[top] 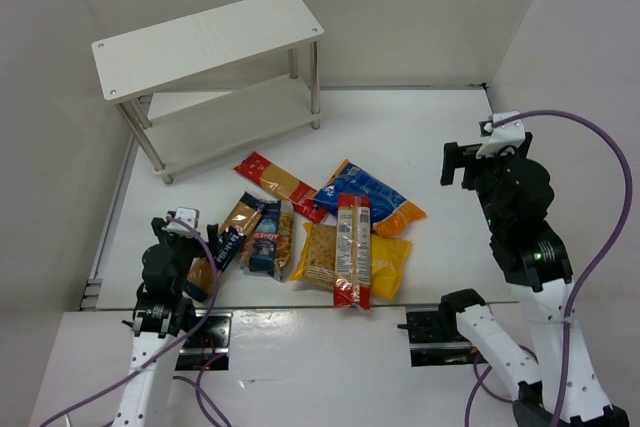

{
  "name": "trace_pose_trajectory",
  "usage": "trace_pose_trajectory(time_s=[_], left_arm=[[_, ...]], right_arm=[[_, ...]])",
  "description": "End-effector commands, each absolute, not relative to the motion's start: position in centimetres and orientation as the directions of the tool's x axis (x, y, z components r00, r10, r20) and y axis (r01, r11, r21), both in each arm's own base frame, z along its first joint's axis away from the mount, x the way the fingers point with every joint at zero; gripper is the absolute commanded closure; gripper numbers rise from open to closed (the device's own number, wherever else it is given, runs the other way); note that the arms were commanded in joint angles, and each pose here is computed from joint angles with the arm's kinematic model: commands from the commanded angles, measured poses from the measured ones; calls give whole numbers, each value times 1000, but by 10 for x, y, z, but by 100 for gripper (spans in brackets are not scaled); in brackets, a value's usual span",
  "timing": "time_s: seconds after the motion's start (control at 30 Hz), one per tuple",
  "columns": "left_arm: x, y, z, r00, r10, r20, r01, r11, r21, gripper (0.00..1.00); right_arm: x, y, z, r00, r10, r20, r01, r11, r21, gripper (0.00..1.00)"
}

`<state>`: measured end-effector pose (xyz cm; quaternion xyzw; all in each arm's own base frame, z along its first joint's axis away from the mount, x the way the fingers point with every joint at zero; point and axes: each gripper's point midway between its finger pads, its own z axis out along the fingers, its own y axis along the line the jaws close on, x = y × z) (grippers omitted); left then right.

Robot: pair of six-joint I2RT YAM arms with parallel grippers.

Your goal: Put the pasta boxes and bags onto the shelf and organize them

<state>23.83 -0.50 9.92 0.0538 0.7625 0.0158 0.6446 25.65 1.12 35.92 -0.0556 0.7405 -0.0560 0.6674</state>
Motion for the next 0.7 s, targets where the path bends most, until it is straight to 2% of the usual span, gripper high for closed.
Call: trace_pose_trajectory(time_s=[0.0, 0.1, 0.3, 0.37, 0.43, 0.47, 0.5, 0.57, 0.63, 0.67], left_arm=[[236, 2, 171, 76, 95, -993, 0, 995, 95, 0], [218, 20, 247, 260, 33, -965, -115, 993, 3, 0], [159, 12, 375, 565, -6, -825, -52, 998, -43, 0], [130, 7, 425, 673, 45, -739, -49, 999, 16, 0], [131, 0, 443, 657, 218, -721, -103, 974, 200, 0], [114, 1, 472, 680, 256, -687, -138, 965, 223, 0], [142, 10, 466, 580, 273, -767, -154, 962, 226, 0], [165, 26, 495, 473, 296, -830, -215, 952, 218, 0], [191, 50, 481, 271, 201, -941, -288, 950, 120, 0], [233, 52, 461, 108, 190, -976, -277, 948, 154, 0]], right_arm=[[251, 15, 354, -189, -152, -970, -53, 988, -145, 0], [252, 20, 351, -215, -169, -962, -93, 984, -152, 0], [252, 30, 355, -205, -175, -963, -153, 977, -145, 0], [258, 31, 360, -199, -172, -965, -160, 977, -141, 0], [262, 34, 367, -202, -170, -965, -175, 975, -136, 0], [266, 34, 365, -217, -166, -962, -188, 974, -126, 0], [274, 35, 362, -251, -168, -953, -199, 973, -119, 0], [287, 44, 354, -297, -154, -942, -241, 967, -82, 0], [292, 50, 344, -333, -158, -930, -272, 960, -66, 0], [294, 54, 340, -343, -159, -926, -289, 956, -56, 0]])
